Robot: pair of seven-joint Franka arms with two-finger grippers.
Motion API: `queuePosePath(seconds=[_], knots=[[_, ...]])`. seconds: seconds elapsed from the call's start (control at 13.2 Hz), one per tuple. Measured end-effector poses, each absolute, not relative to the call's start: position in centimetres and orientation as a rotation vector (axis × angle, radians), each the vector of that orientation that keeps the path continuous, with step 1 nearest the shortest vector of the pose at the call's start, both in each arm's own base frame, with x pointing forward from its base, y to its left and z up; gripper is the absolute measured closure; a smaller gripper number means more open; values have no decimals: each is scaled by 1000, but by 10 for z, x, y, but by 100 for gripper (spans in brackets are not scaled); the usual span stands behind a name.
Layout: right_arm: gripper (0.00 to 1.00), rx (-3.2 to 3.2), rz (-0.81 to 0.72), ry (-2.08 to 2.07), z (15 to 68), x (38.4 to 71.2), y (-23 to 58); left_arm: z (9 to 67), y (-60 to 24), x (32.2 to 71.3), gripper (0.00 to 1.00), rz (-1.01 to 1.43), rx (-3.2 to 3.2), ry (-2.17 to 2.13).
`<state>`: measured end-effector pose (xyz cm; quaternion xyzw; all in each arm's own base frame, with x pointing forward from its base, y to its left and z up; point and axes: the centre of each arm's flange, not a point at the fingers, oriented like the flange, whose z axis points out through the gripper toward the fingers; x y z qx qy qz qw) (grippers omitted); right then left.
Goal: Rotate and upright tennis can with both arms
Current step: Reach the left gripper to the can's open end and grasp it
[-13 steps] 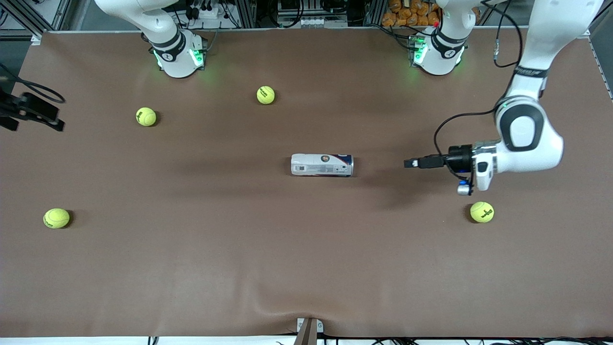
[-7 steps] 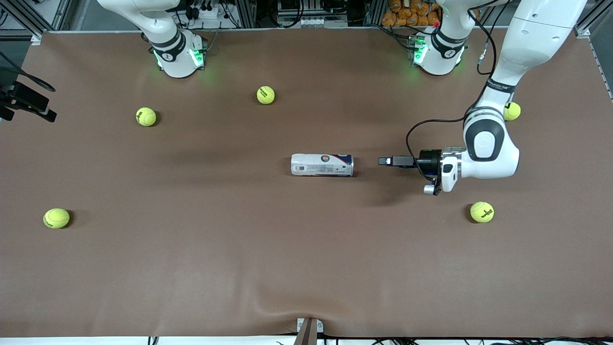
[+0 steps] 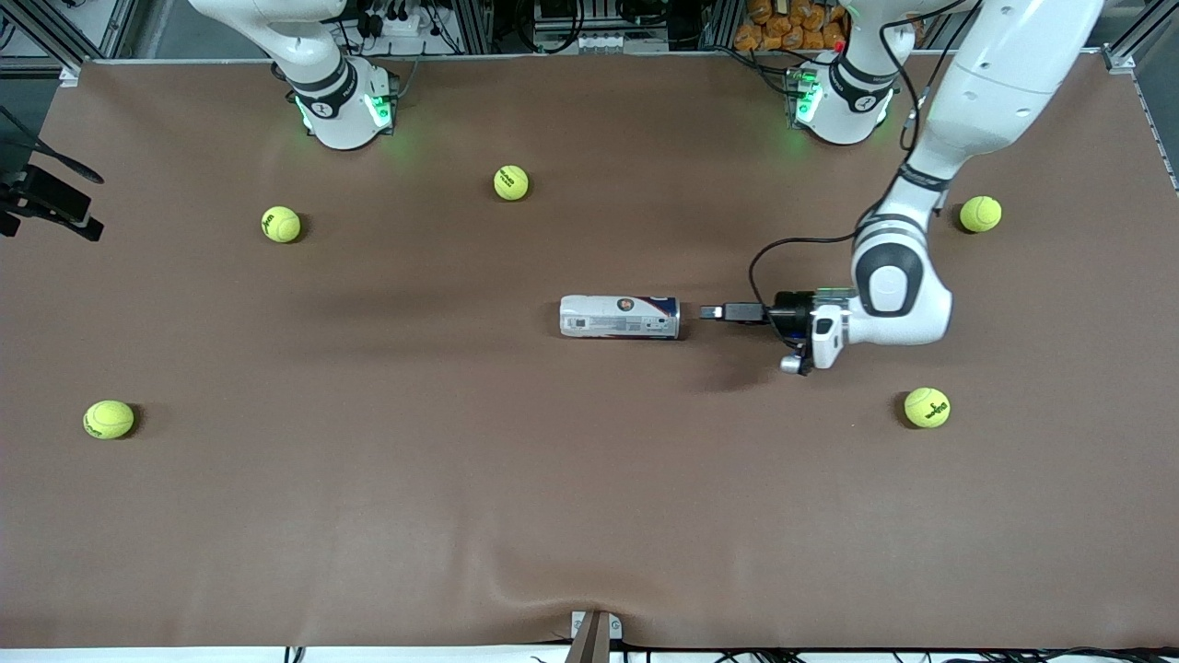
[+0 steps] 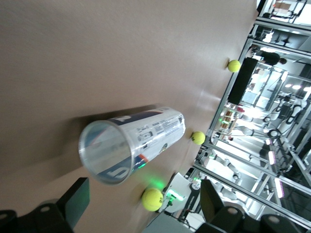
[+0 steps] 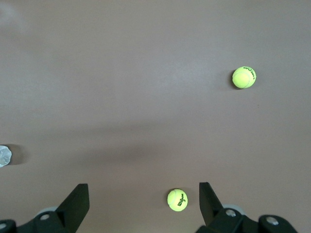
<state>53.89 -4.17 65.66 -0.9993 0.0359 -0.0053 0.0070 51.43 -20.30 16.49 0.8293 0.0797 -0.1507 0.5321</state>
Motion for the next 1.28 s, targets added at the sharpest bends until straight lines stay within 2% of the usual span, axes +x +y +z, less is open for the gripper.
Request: queuePosePath(seconds=[0.68, 0.76, 0.91, 1.28], knots=[[0, -3126, 20, 80, 649, 539, -31, 141, -252, 494, 1, -364, 1959, 252], [0, -3126, 22, 80, 649, 539, -31, 142, -256, 493, 9, -366, 1957, 249], [0, -3126, 29, 80, 647, 539, -31, 142, -258, 493, 37, -364, 1959, 246], [0, -3125, 34, 80, 645, 539, -31, 147, -257, 501, 93, -356, 1961, 270]])
